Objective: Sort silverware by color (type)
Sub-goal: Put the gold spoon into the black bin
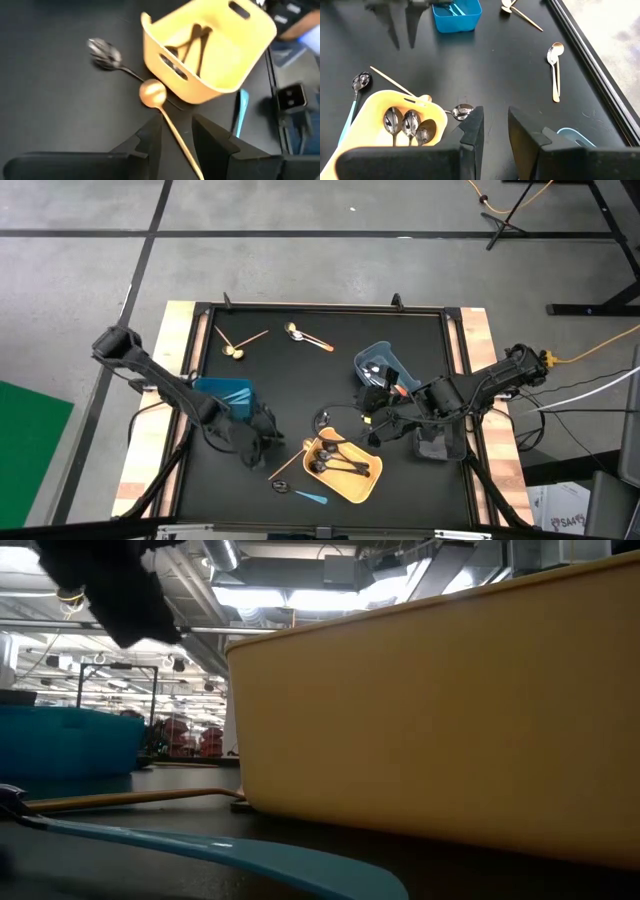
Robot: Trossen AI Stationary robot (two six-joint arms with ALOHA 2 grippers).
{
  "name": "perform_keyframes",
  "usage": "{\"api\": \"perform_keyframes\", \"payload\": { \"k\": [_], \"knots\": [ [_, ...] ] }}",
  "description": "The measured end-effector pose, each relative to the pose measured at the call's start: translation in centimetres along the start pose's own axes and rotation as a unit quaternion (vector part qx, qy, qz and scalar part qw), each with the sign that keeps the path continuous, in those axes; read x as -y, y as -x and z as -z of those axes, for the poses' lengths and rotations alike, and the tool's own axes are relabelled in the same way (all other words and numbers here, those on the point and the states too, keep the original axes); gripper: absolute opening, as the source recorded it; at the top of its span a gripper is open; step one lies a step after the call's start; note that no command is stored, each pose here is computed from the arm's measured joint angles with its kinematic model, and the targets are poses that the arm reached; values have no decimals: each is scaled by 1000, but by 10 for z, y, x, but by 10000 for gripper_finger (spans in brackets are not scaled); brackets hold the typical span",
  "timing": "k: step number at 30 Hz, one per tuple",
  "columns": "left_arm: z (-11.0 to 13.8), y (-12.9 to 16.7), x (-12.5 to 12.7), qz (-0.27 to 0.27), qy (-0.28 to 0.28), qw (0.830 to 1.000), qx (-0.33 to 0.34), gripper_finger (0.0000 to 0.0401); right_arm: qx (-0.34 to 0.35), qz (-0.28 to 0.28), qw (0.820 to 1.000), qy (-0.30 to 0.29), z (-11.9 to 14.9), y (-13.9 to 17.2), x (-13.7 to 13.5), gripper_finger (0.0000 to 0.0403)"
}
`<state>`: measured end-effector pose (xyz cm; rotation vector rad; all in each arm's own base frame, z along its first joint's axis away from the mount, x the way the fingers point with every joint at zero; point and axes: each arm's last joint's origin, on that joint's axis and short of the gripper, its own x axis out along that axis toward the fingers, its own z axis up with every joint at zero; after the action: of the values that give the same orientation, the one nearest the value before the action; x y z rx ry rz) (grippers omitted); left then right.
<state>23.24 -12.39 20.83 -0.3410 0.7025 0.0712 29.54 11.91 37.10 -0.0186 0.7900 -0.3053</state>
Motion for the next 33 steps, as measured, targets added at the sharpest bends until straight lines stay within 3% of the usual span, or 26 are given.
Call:
{"api": "perform_keyframes", "payload": {
  "k": [16, 33],
  "knots": [
    [41, -73, 14, -16, -146, 989, -13, 99, 0, 0, 1000, 0, 0, 0, 0, 78],
    [46, -85, 11, -23, -116, 993, -15, 99, 0, 0, 1000, 0, 0, 0, 0, 78]
  ]
}}
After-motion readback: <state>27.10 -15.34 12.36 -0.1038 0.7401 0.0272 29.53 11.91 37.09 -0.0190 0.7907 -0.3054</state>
